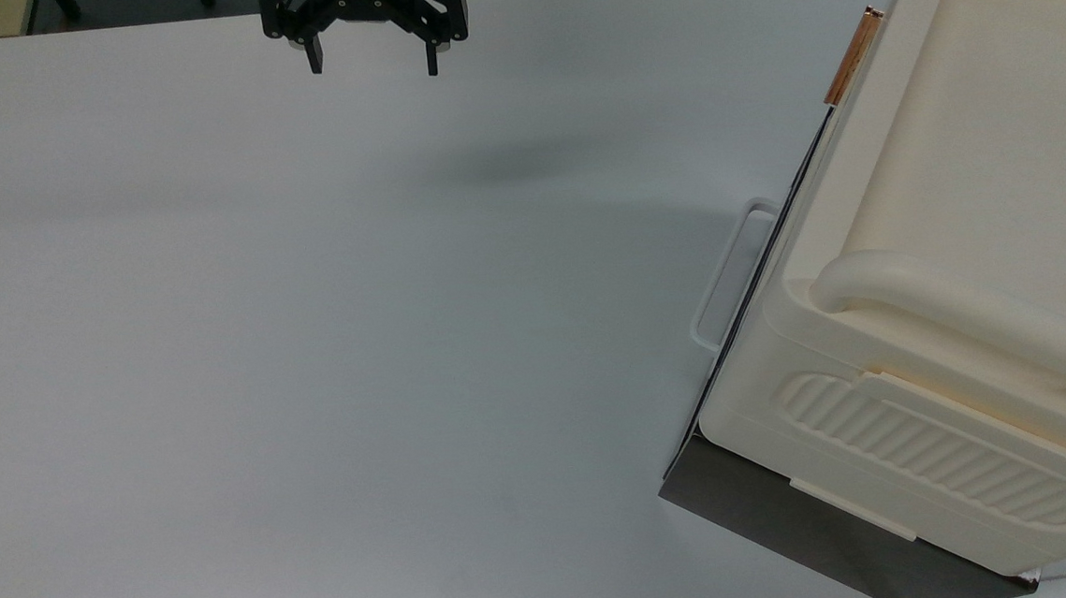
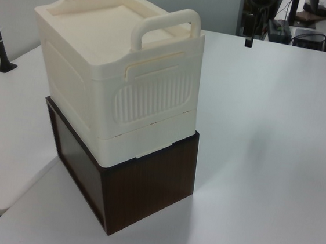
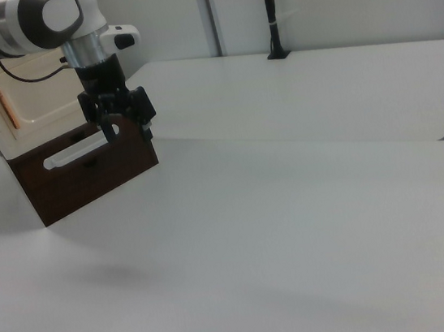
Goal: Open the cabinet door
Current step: 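Move the gripper toward the orange handle on the cream cabinet door, then lower the gripper onto the orange door handle and close on it, then pull the door handle outward, swinging the door open on its hinge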
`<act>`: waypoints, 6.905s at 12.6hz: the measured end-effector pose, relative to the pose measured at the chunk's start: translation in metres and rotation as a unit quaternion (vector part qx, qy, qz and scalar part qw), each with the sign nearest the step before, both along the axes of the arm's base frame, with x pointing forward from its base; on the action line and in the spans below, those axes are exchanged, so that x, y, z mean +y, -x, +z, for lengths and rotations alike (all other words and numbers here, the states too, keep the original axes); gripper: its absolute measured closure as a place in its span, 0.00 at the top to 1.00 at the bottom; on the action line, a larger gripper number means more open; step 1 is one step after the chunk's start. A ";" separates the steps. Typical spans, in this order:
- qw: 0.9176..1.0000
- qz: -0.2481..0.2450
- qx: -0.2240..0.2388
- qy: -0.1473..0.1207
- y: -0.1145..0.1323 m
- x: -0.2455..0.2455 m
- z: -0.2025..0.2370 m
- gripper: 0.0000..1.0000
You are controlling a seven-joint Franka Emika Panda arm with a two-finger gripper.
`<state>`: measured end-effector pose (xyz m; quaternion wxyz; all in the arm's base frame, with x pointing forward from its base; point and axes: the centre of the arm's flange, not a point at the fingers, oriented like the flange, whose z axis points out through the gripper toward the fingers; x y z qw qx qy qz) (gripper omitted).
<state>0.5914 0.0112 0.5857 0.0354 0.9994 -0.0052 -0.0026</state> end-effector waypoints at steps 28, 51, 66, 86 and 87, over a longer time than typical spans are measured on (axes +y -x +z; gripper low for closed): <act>0.891 0.414 -0.129 -0.133 0.022 0.233 0.052 1.00; 0.829 0.512 -0.199 -0.103 0.010 0.291 0.038 0.33; 0.852 0.491 -0.153 -0.102 0.020 0.269 0.048 0.15; 0.859 0.453 -0.193 -0.140 0.056 0.275 0.117 0.69; 0.859 0.454 -0.189 -0.141 0.053 0.278 0.112 0.69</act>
